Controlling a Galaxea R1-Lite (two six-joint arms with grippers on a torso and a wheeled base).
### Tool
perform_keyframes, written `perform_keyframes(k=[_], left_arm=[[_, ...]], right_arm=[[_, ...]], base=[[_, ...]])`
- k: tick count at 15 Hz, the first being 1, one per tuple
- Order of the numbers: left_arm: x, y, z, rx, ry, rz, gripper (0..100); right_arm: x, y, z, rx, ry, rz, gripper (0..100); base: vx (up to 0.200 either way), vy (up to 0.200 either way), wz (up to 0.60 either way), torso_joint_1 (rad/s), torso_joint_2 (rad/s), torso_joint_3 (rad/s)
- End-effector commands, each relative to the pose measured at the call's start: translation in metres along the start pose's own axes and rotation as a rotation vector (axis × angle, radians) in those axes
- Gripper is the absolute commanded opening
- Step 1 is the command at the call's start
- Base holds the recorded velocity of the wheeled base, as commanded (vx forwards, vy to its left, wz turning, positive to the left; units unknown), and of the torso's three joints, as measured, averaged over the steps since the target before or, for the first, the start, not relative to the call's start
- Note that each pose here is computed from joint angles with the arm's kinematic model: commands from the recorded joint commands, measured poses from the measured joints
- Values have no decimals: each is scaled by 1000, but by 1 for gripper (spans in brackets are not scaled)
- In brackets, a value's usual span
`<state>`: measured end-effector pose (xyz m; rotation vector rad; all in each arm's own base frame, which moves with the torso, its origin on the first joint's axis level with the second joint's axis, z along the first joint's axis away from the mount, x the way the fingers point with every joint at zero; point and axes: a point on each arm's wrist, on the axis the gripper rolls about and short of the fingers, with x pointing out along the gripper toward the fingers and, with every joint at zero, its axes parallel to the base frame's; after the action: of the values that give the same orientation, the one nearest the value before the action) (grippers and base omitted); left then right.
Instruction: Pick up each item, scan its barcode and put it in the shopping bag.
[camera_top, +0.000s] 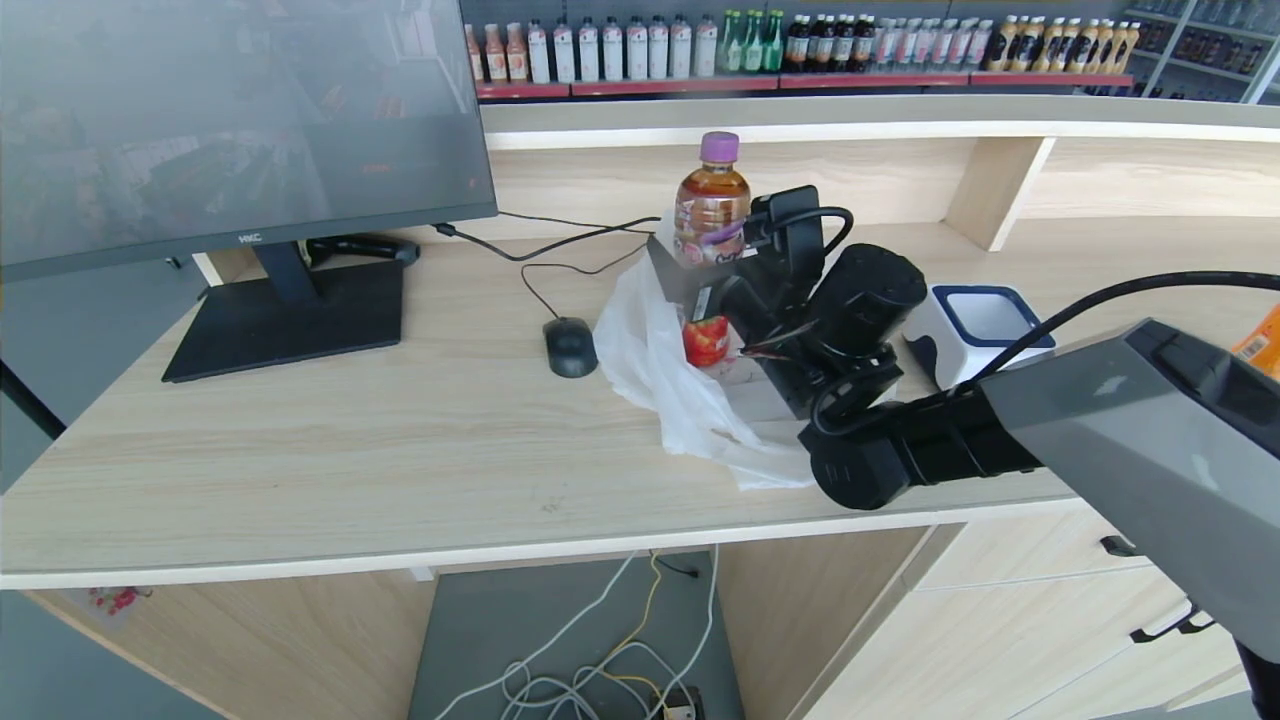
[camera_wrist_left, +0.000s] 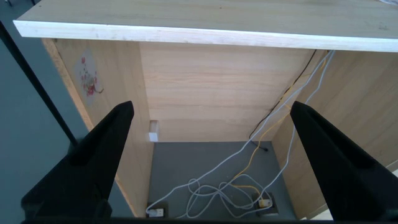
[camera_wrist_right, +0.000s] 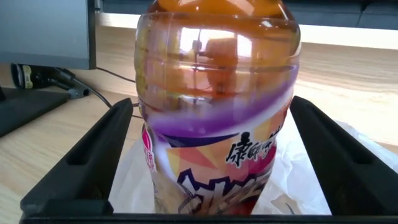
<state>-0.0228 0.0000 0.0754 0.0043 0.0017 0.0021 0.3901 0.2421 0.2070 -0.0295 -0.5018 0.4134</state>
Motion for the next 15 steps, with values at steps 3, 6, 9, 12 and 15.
perform_keyframes(k=[3,6,9,12,15], left_arm=[[0,0,0,0,0,-1,100],[0,0,0,0,0,-1,100],[0,0,0,0,-2,1,100],[0,0,0,0,0,1,100],[0,0,0,3,0,-2,100]], right_arm=[[-17,-5,28,-18,2,6,100],[-44,-9,44,-19,7,10,100],[-99,0,52,-10,49,60,100],[-156,-11,69,-10,94,74,100],[-200,-13,92,0,112,109,100]], base=[[0,0,0,0,0,0],[0,0,0,0,0,0],[0,0,0,0,0,0],[0,0,0,0,0,0],[0,0,0,0,0,0]])
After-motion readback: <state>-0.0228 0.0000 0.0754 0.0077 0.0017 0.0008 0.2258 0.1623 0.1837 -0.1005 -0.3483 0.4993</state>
